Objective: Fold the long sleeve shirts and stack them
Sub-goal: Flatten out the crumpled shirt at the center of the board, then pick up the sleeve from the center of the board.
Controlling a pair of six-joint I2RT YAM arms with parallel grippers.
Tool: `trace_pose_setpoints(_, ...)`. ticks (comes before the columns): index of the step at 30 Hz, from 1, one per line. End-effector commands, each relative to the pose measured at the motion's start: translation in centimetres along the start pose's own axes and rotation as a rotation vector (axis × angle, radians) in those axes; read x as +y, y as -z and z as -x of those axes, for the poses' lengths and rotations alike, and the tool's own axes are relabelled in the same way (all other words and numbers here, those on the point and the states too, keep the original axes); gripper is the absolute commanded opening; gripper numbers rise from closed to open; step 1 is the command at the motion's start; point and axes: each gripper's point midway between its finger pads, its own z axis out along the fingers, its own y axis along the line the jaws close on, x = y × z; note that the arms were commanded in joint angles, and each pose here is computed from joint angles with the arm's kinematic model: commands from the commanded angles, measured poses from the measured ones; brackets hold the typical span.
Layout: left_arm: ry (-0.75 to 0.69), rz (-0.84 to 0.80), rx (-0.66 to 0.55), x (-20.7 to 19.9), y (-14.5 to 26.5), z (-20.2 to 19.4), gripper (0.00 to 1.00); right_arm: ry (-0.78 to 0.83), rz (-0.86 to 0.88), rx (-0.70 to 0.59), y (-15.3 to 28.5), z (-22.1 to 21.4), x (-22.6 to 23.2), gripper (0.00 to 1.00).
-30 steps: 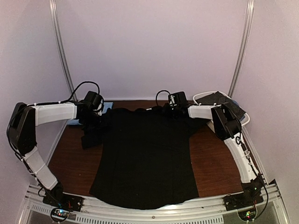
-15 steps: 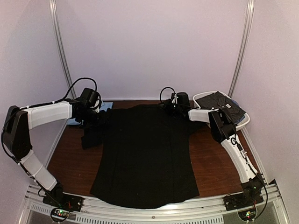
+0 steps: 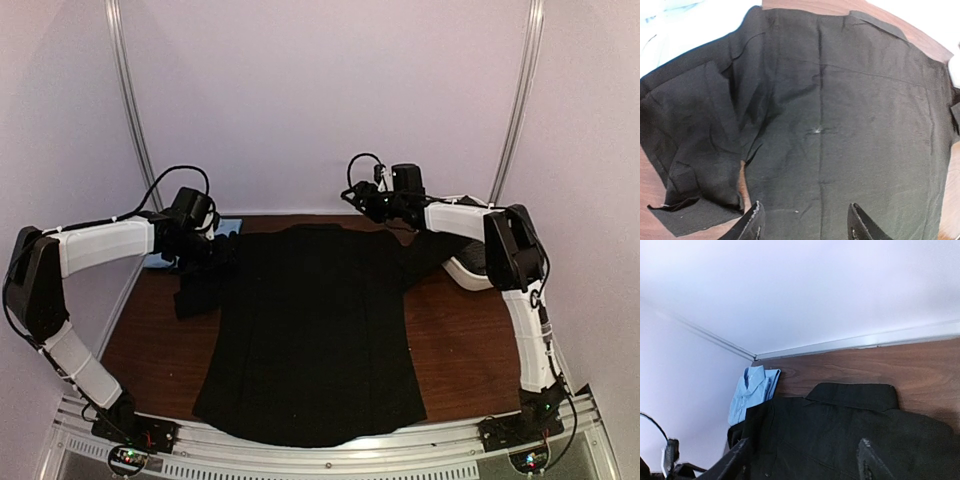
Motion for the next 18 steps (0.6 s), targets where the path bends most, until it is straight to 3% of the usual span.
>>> trace_pose_setpoints(1, 0.0, -0.108, -0.083, -2.3, 1.4, 2.6, 0.58, 0.154, -0.074, -0.044, 4.5, 1.5, 1.9, 0.83)
trace_pose_setpoints(3, -0.004, -0.124, -0.082, -2.7, 1.5, 2.6, 0.58, 0.188, -0.112, -0.056, 6.3, 1.4, 2.1, 0.98)
trace_pose_setpoints(4, -0.007, -0.131, -0.083, -2.8, 1.5, 2.7, 0.58, 0.202, -0.131, -0.066, 7.3, 1.6, 2.2, 1.0)
trace_pose_setpoints(18, -0.023, -0.171, -0.083, -4.1, 2.1, 2.2, 0.59, 0.402, -0.574, -0.121, 19.4, 1.6, -1.5, 1.0)
